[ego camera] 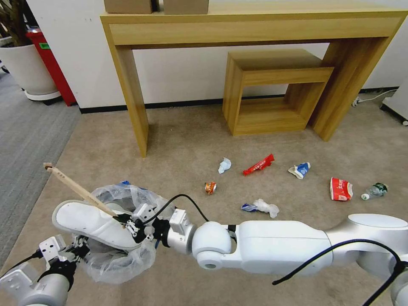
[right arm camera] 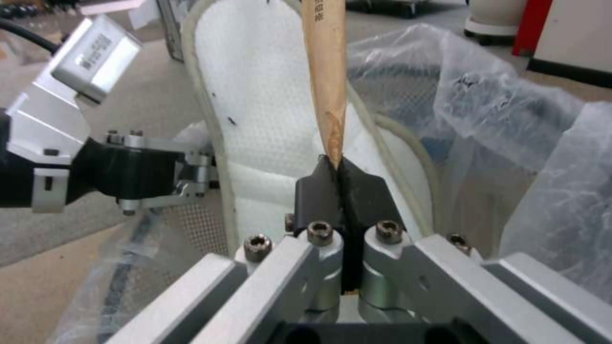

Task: Pick up the trash bin and place the garbage on the floor into it.

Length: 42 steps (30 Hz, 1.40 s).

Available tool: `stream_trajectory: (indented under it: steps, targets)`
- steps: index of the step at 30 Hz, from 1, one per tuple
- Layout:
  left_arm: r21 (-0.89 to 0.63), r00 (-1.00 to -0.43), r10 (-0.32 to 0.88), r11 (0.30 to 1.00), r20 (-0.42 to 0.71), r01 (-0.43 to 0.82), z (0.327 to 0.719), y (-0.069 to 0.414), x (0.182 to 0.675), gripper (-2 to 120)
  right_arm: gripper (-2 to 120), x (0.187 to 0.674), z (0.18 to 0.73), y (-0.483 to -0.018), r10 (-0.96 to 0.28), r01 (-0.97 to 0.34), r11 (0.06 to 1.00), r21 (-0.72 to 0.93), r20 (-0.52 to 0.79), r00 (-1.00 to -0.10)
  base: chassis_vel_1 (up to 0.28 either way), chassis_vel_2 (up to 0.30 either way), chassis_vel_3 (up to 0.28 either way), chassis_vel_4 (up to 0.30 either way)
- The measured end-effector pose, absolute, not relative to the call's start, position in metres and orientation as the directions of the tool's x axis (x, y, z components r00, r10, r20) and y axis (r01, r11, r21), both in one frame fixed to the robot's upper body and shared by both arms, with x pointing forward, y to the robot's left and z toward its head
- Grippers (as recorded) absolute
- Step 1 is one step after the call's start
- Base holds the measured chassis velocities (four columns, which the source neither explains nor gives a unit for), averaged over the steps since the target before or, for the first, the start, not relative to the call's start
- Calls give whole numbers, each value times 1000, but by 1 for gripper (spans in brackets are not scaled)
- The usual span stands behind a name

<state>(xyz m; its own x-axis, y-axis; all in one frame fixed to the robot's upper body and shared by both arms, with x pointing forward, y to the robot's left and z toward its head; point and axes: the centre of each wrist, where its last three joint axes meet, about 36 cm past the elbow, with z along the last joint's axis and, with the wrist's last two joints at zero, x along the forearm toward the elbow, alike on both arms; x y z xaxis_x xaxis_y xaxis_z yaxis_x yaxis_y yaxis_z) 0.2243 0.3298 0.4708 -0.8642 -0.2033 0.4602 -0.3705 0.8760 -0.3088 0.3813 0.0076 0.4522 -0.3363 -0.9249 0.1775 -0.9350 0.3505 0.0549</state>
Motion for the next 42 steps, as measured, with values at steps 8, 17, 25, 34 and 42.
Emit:
stream_trajectory:
  steps: [8, 17, 25, 34, 42]
  targets:
    - [-309, -865, -201, 877, 460, -368, 471, 330, 224, 0, 0, 382, 447, 13, -909, -926, 375, 40, 213, -359, 0, 0, 0, 0]
    - [-310, -865, -201, 876, 461, -369, 469, 331, 226, 0, 0, 382, 440, 10, -886, -912, 409, 24, 250, -391, 0, 0, 0, 0]
    - [-312, -863, -201, 874, 463, -371, 466, 332, 227, 0, 24, 382, 437, 10, -884, -910, 413, 24, 253, -394, 0, 0, 0, 0]
    - [-312, -862, -205, 873, 463, -374, 465, 333, 228, 0, 57, 382, 437, 12, -885, -911, 412, 25, 249, -394, 0, 0, 0, 0]
    - [-313, -862, -206, 872, 463, -377, 465, 333, 228, 0, 89, 384, 438, 9, -885, -907, 421, 26, 232, -404, 0, 0, 0, 0]
